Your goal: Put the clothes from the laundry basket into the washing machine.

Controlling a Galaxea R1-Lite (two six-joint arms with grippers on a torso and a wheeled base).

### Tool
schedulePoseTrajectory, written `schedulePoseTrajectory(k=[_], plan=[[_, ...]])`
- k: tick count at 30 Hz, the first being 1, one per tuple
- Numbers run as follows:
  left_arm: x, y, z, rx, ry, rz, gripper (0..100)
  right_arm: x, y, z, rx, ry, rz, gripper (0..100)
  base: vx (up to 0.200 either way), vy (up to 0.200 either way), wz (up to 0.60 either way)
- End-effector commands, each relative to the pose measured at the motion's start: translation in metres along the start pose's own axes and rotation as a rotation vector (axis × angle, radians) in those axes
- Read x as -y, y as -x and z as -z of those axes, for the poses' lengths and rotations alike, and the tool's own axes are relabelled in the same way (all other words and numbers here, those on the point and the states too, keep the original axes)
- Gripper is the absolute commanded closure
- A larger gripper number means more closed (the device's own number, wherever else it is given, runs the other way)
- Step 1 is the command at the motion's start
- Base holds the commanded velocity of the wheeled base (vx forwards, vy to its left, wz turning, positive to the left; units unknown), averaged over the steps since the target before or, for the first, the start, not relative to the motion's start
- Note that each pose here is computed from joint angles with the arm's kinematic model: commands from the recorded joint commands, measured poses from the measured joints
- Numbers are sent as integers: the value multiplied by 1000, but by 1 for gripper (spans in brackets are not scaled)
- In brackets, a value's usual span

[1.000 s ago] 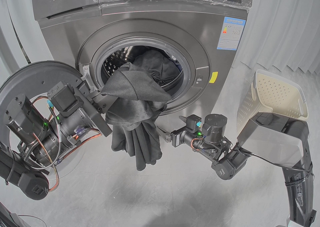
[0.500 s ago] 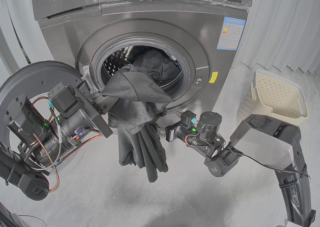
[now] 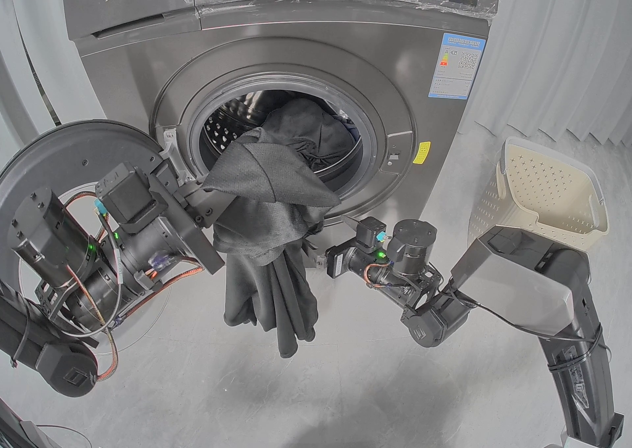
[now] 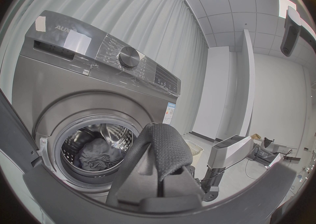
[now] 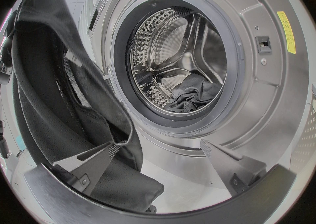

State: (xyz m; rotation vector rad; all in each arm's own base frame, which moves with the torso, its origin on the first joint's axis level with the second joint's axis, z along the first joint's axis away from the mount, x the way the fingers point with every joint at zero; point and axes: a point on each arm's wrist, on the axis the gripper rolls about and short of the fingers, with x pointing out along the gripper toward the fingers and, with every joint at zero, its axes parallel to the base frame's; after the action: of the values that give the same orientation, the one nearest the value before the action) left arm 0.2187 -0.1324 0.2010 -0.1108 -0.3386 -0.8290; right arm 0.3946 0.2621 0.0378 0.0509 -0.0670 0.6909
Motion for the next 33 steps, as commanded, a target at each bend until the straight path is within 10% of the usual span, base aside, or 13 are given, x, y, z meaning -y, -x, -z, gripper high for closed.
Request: schedulePoseTrajectory(k=[1, 24, 25, 33], plan=[[1, 0, 0, 0, 1, 4, 100, 2, -1, 1, 1, 0, 4, 0, 0, 0, 0], [0, 0, 2, -7, 5, -3, 100, -16, -20, -10, 118, 8, -65, 0, 0, 0, 0], [0, 0, 2, -7, 7, -3, 100, -16, -20, -10, 119, 7, -67, 100, 0, 0, 0], [-1, 0, 2, -5, 7, -5, 100, -15, -18, -19, 132, 10, -61, 100, 0, 0, 0]])
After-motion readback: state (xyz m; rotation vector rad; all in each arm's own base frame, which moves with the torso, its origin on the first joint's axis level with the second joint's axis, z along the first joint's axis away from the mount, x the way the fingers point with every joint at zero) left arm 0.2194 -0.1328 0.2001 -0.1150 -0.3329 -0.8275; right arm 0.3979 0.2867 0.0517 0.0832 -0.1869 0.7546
